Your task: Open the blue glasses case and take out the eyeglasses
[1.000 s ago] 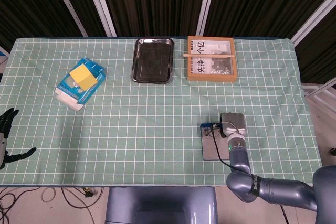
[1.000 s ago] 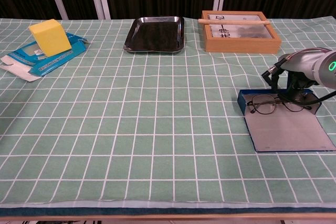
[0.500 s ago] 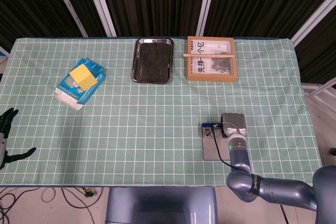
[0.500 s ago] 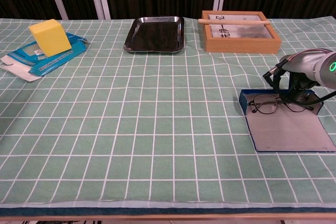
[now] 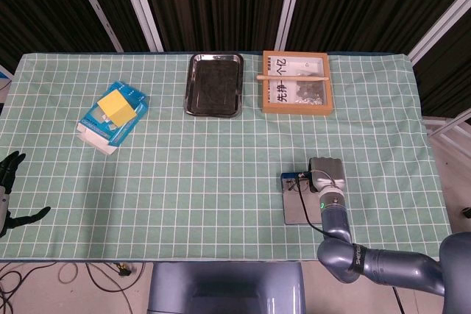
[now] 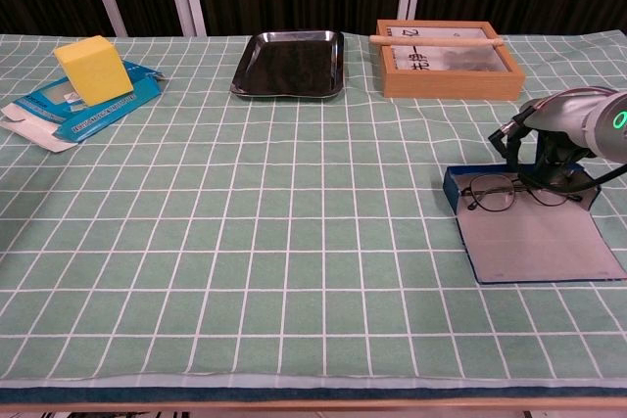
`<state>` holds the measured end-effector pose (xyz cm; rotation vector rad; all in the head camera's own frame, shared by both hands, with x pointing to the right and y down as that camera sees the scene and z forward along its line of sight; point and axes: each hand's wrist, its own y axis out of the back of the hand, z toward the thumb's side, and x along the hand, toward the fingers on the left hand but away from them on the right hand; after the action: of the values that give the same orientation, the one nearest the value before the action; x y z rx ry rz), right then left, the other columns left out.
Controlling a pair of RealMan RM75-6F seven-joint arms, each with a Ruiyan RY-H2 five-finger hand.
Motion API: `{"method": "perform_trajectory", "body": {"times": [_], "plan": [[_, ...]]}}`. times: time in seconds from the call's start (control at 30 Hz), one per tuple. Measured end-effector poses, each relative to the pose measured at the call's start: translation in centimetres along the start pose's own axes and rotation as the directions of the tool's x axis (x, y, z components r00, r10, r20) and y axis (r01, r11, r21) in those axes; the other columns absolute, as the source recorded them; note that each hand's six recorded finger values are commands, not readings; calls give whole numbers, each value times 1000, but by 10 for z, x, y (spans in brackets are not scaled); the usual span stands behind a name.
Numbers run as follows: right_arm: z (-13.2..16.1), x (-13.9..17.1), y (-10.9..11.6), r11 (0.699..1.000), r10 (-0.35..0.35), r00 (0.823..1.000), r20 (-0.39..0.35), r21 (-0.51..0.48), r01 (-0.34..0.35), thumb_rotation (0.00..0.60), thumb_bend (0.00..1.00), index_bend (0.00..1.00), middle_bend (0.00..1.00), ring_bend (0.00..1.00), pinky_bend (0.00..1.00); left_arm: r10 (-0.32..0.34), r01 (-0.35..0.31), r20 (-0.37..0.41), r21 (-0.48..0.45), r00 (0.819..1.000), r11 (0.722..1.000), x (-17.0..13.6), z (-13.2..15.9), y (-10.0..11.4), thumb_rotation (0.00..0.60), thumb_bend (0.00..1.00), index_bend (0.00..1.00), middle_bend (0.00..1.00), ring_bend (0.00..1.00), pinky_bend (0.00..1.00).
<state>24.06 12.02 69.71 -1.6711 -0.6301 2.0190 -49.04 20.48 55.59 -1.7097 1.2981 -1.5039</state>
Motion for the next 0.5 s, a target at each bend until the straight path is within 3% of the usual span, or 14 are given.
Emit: {"method": "perform_trajectory", "body": {"times": [0.5], "plan": [[9,2,3,989,41,999,-14,-143,-43,600,574,576,907,966,1000,3,-3,0,-3,1000,1000,0,0,1,600,14,0,0,0,0]]}}
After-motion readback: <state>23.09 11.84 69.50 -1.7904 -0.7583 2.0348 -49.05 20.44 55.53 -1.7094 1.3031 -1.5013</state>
